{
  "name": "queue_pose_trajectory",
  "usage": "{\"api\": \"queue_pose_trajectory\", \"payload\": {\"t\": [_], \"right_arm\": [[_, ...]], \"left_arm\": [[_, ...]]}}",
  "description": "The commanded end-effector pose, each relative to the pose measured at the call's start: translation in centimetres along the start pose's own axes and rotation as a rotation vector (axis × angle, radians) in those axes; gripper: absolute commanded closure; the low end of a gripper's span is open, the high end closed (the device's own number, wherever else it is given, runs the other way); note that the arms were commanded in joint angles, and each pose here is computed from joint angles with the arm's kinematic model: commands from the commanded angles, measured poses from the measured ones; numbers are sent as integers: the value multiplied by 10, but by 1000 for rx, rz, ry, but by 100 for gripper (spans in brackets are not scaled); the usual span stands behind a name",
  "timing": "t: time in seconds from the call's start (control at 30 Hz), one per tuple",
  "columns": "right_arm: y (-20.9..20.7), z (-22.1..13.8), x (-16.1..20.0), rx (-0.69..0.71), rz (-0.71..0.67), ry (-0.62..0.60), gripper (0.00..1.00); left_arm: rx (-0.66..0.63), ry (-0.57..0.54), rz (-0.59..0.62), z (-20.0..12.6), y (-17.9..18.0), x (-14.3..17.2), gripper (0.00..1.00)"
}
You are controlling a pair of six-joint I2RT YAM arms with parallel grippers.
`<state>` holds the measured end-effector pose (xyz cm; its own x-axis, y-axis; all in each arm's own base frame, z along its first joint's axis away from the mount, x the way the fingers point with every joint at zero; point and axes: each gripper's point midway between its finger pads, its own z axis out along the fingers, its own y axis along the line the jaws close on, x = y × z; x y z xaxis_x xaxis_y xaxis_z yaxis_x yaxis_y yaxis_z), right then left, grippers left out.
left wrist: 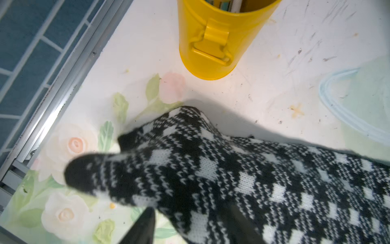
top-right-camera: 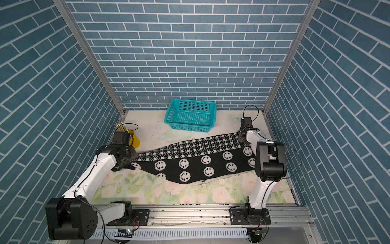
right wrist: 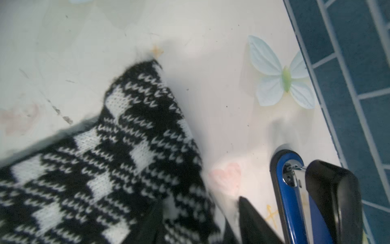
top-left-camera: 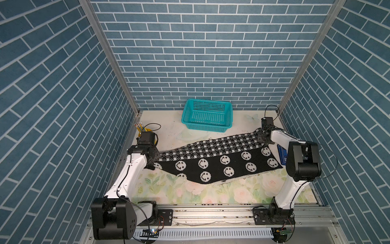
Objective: Roll up the scarf and place it into the basket
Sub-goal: Fold the scarf at the center of the board.
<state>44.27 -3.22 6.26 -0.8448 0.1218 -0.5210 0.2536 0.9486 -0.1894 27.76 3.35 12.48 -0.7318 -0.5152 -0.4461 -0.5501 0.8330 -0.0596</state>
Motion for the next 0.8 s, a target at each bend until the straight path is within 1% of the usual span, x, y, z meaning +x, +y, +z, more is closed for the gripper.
{"api": "queue_pose_trajectory", "payload": {"t": [0.0,0.1,0.2,0.33,0.5,0.57,0.6,0.63,0.73,0.77], "right_arm": [[-21,0,21,43,-3,54,25],[-25,-7,39,-17,28,61,22],[-24,-8,65,-47,34,93,22],[-28,-3,88,-44,45,133,21],[-10,-7,109,-157,62,175,22],[-9,-7,123,-163,61,199,25],[-9,-7,128,-168,62,205,33],[-8,-7,130,-171,68,207,45],[-18,-12,118,-131,96,168,91],[-22,-16,110,-118,105,149,100]], "left_arm": [[33,-62,-3,-9,-8,-20,0],[90,-105,-7,-19,-20,-35,0],[174,-111,1,-25,-37,-41,0],[243,-93,11,-27,-51,-41,0],[294,-87,22,-29,-61,-38,0],[318,-81,40,-29,-70,-34,0],[328,-75,55,-28,-76,-31,0],[334,-65,70,-26,-82,-29,0],[355,-43,96,-22,-95,-24,0],[362,-42,102,-22,-98,-24,0]]}}
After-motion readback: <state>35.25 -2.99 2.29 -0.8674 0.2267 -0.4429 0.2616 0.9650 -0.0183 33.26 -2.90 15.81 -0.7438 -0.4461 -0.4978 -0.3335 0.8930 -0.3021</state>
